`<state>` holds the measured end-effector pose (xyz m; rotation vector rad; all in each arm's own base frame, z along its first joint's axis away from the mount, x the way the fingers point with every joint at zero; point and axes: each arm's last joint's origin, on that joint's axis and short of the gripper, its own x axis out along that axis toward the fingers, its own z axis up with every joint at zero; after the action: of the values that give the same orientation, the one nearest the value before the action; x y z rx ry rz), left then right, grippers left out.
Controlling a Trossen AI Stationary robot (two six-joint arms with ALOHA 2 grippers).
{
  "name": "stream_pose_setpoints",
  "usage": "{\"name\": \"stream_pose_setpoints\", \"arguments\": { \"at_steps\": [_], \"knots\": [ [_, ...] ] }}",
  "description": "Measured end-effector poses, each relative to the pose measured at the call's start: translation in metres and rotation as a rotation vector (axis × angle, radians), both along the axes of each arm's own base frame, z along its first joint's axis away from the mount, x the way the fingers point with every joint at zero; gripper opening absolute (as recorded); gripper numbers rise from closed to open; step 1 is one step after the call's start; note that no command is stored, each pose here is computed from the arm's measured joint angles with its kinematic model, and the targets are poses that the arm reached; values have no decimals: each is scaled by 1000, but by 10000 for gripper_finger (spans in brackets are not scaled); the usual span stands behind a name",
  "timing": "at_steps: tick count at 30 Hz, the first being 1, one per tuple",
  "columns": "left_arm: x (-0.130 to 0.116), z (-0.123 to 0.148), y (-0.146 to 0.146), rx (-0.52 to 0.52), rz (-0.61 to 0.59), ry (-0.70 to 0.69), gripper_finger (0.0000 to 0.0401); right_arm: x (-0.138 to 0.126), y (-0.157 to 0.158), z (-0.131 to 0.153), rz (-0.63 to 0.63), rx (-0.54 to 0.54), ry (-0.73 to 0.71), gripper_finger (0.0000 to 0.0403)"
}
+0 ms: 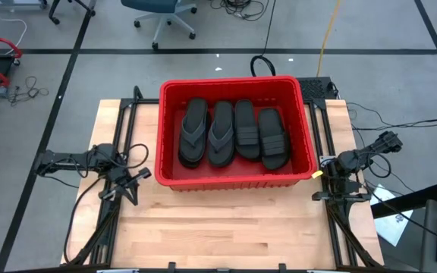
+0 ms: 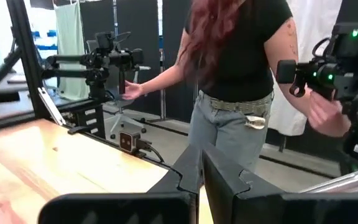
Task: Pick and place slides into bin
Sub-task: Return to Home Position
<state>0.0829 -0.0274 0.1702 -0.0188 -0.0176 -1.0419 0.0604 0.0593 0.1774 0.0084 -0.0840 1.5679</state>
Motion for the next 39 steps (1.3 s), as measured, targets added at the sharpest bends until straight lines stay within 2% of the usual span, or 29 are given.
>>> {"name": "stream_pose_setpoints", "arguments": {
  "at_steps": [10,39],
  "knots": [
    [0,1,0,-79,13,114,21,0,0,0,0,2,-4,0],
    [1,1,0,-81,17,109,21,0,0,0,0,2,-4,0]
  ]
}}
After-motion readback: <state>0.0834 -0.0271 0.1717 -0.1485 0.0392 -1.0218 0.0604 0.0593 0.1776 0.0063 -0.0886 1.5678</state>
